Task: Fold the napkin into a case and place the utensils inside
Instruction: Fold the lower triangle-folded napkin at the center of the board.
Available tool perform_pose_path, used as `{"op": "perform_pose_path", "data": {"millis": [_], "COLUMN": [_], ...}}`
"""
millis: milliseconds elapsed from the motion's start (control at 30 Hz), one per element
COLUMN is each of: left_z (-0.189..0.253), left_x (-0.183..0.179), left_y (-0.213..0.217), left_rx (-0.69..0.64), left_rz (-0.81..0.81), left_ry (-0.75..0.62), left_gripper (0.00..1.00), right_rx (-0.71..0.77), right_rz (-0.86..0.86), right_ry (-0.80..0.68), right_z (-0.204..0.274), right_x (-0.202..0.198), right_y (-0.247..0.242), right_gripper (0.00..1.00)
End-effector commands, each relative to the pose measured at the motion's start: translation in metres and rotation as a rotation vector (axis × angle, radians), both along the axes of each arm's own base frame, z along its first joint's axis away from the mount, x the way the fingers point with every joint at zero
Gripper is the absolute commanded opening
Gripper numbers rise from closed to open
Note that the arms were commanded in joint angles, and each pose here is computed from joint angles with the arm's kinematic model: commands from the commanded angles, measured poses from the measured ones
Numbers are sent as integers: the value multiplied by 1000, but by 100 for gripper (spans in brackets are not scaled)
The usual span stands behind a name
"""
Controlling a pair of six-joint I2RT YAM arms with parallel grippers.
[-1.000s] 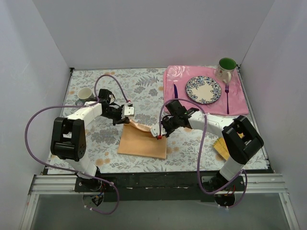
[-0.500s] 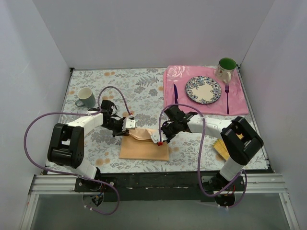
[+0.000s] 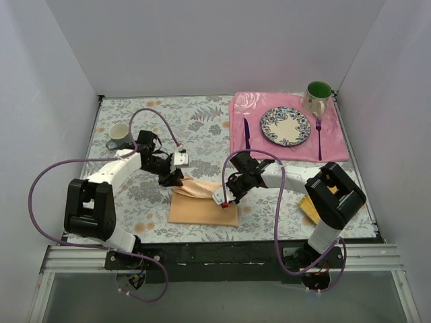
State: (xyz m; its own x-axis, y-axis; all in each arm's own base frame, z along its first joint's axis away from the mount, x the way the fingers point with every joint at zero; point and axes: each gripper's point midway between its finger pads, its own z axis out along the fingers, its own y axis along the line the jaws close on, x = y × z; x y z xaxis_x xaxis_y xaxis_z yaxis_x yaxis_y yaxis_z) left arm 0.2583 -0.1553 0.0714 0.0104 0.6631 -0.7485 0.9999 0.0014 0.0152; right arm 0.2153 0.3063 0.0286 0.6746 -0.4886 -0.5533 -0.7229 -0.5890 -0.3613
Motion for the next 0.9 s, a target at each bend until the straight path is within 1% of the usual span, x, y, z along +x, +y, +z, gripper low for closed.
{"op": "perform_pose_path", "data": {"millis": [0, 67, 100, 133, 167, 200, 233, 300, 533, 600, 667, 833, 867], "left_z": [77, 69, 65, 62, 59, 49, 48, 41, 21, 15, 8, 1, 2], "left_x": [22, 34, 39, 49, 52, 50, 55, 56, 43, 39, 36, 28, 27], "left_y": [-12, -2, 1, 3, 6, 9, 9, 10, -5, -7, -8, -3, -2], "left_rx": [-228, -219, -209, -213, -198, -172, -172, -148, -94, -78, -50, -7, -1], "left_rz": [184, 290, 348, 414, 443, 462, 465, 482, 437, 430, 430, 412, 411], "left_ry": [179, 296, 328, 342, 326, 321, 281, 257, 313, 322, 319, 299, 292], "left_gripper": [34, 33, 34, 35, 39, 40, 42, 46, 47, 46, 42, 36, 31], "right_rx": [0, 14, 13, 15, 13, 14, 15, 17, 17, 17, 17, 16, 17], "right_rz": [42, 42, 39, 40, 35, 35, 33, 32, 31, 30, 26, 27, 26], "right_ry": [-22, -39, -39, -42, -38, -37, -37, -36, -39, -38, -38, -42, -40], "right_z": [-4, -2, -2, -1, -2, -1, -1, 0, 0, 1, 1, 2, 2], "right_x": [-8, -7, -6, -6, -6, -6, -6, -6, -4, -4, -2, -2, -3], "right_y": [-5, -3, -4, -3, -4, -3, -2, -2, -1, 0, 0, 0, 0], "right_gripper": [1, 1, 1, 1, 1, 1, 1, 1, 1, 1, 1, 1, 1]}}
